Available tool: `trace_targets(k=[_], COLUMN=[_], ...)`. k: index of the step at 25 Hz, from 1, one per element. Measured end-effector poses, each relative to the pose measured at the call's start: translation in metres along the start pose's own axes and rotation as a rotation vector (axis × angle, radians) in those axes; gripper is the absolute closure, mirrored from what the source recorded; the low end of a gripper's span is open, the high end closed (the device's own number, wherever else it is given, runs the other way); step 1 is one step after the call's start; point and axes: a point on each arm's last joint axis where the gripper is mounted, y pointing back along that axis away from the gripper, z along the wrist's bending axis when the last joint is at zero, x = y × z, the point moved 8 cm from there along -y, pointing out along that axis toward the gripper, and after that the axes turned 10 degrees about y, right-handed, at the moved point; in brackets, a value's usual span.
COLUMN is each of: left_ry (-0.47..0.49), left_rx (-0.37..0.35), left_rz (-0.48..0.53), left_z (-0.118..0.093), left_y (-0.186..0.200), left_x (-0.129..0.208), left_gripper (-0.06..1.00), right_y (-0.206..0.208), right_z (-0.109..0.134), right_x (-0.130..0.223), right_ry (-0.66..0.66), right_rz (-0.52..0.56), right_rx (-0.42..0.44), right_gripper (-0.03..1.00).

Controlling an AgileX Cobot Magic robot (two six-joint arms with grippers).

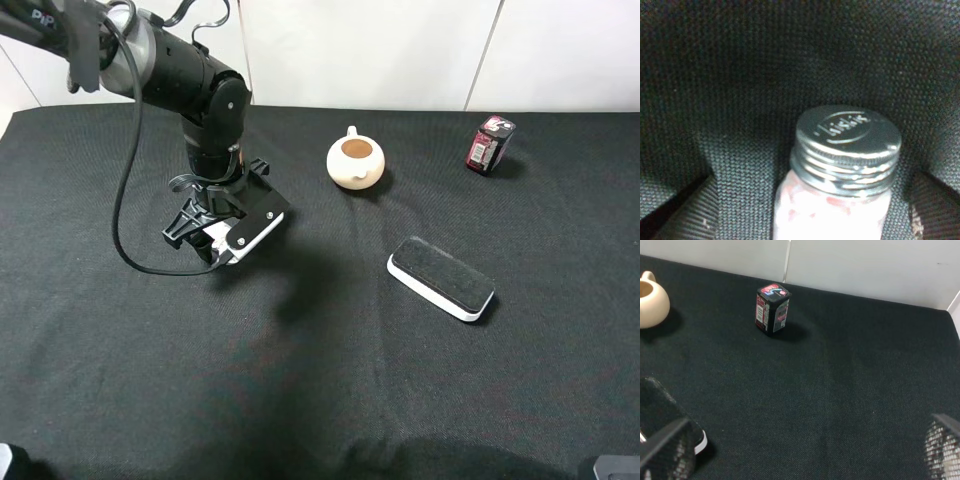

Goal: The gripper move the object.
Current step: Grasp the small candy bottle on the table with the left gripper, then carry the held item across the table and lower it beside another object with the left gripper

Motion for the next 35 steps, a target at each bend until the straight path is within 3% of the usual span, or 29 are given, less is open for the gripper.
trace_targets(k=[14, 19, 30, 35], left_ry=[0.013, 0.076, 0.373, 0.525], left_rx=[0.002, 0.006, 0.016, -0.007], left_rz=[-0.002, -0.001, 0.005, -0.006], left_z=[-0.0003, -0.0009, -0.0025, 0.0065], left_y=[0.0, 0.0, 0.0005, 0.0072], left_x=[-0.0003, -0.0003, 0.0003, -0.0014], left_gripper=[0.42, 0.42, 0.42, 0.42], right_y=[0.0, 0.0, 0.0, 0.0], right_z=[0.0, 0.0, 0.0, 0.0], right_x=[0.0, 0.0, 0.0, 0.0], right_ry=[0.0, 0.0, 0.0, 0.0], right_rz=[0.0, 0.0, 0.0, 0.0], right_rx=[0.0, 0.0, 0.0, 0.0], right_gripper=[0.27, 0.27, 0.27, 0.27])
